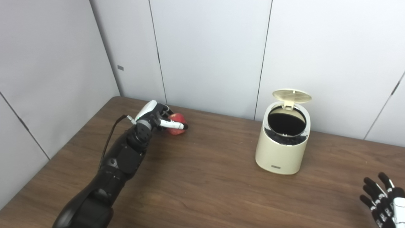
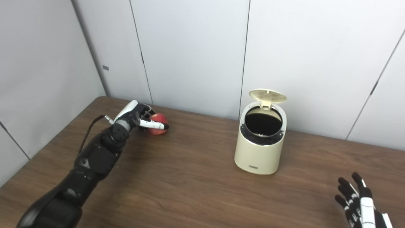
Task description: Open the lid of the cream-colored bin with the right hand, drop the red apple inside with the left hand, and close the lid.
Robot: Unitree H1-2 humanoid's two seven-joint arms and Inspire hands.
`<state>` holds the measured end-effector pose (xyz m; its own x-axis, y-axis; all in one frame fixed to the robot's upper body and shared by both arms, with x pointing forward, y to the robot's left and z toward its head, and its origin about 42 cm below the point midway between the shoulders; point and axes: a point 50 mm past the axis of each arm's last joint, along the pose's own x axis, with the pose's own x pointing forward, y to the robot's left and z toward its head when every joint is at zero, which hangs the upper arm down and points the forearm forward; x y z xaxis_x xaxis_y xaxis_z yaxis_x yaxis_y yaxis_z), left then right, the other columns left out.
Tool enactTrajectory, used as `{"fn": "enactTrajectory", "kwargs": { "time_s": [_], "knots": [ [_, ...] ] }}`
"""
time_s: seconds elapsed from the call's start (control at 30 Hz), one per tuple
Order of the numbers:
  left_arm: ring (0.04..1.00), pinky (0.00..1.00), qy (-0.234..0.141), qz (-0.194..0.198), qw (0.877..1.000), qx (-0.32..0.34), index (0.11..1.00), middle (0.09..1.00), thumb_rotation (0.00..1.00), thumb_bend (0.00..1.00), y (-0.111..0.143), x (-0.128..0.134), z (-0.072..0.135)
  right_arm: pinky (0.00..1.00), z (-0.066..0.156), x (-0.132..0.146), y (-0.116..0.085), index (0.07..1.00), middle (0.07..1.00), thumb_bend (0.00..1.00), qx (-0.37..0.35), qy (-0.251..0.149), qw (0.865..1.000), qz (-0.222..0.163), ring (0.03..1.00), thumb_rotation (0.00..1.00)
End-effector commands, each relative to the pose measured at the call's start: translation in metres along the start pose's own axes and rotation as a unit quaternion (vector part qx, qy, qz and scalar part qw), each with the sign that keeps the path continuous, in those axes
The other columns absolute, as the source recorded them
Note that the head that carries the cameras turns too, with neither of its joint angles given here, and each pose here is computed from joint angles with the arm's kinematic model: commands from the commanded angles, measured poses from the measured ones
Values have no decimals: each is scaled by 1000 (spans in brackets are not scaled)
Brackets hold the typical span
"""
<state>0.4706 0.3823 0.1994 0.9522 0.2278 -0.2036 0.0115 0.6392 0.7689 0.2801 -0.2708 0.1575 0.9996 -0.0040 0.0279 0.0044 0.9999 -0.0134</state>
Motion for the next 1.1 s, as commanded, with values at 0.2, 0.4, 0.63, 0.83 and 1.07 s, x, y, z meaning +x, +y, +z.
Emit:
{"fn": "enactTrajectory", "kwargs": {
  "time_s": [0.2,0.4,0.63,0.83,1.07],
  "knots": [
    [455,477,-38,50,998,3,462,519,0,501,23,3,25,883,14,5,-1,945,886,429,10,-45,999,0,910,1000],
    [479,464,-85,97,991,-38,448,524,0,500,29,-14,29,907,12,8,0,940,892,398,14,-51,999,1,917,1000],
    [474,453,-143,152,970,-125,463,506,0,502,15,-48,41,892,7,14,-1,935,895,410,5,-58,998,1,916,1000],
    [456,413,-181,168,952,-183,468,484,0,482,-9,-85,58,899,0,15,2,914,898,442,-5,-60,998,-5,925,1000],
    [452,373,-229,175,936,-203,470,483,0,478,-21,-115,83,942,-5,13,5,912,918,491,-10,-66,998,-14,946,1000]
  ]
}}
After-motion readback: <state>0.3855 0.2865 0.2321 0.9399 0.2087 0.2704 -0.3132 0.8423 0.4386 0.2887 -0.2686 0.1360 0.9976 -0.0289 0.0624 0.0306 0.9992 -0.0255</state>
